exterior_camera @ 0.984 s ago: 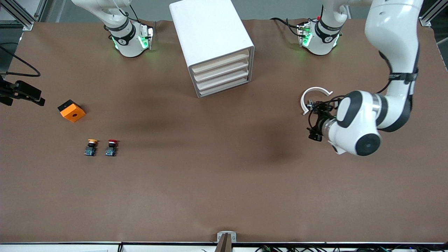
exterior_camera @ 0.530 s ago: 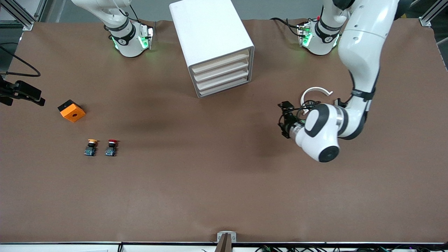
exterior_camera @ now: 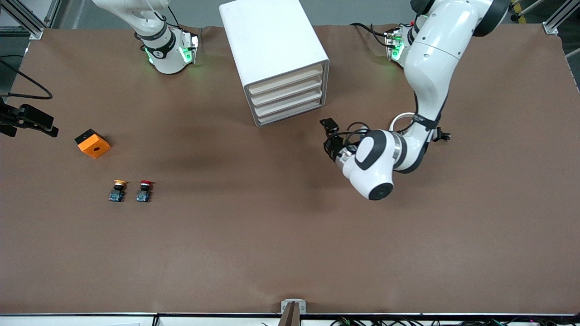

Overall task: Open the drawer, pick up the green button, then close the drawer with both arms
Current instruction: 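Move the left gripper to the handle of the white cabinet drawer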

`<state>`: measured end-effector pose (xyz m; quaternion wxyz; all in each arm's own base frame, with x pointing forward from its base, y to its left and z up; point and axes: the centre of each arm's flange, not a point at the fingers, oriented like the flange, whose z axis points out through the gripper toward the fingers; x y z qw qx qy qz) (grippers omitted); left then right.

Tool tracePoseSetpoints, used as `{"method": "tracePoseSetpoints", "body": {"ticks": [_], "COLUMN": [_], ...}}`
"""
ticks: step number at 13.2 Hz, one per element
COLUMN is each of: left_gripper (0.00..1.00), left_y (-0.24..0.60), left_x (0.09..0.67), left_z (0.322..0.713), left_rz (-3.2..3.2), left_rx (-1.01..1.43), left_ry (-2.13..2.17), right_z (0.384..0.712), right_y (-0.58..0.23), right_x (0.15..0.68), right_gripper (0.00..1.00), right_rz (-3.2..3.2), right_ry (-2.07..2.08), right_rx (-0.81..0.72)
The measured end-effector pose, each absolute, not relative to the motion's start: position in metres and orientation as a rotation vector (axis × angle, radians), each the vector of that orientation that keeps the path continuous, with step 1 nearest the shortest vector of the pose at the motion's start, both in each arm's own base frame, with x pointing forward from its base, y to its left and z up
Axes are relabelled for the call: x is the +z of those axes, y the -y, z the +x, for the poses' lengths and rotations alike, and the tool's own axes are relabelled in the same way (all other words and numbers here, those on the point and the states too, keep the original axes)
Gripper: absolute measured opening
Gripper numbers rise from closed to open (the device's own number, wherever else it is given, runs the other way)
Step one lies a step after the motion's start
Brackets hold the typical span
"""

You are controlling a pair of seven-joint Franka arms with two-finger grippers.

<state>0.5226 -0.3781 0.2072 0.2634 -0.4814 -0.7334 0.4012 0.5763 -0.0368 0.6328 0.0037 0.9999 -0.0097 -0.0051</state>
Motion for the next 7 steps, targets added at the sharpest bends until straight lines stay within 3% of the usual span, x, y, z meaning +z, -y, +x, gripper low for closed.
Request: {"method": "tracePoseSetpoints", "body": {"ticks": [7], "left_gripper": [1.00], "left_y": [0.446], "left_x": [0.164], "left_z": [0.457], "left_rz": [-1.229], "left_rx": [1.083], "left_ry": [1.861], "right_z": [0.576], "right_y": [0.037], "right_x": [0.633], "right_gripper": [1.00], "right_rz": [3.134], "right_ry": [0.030], "right_rx": [-0.016]}}
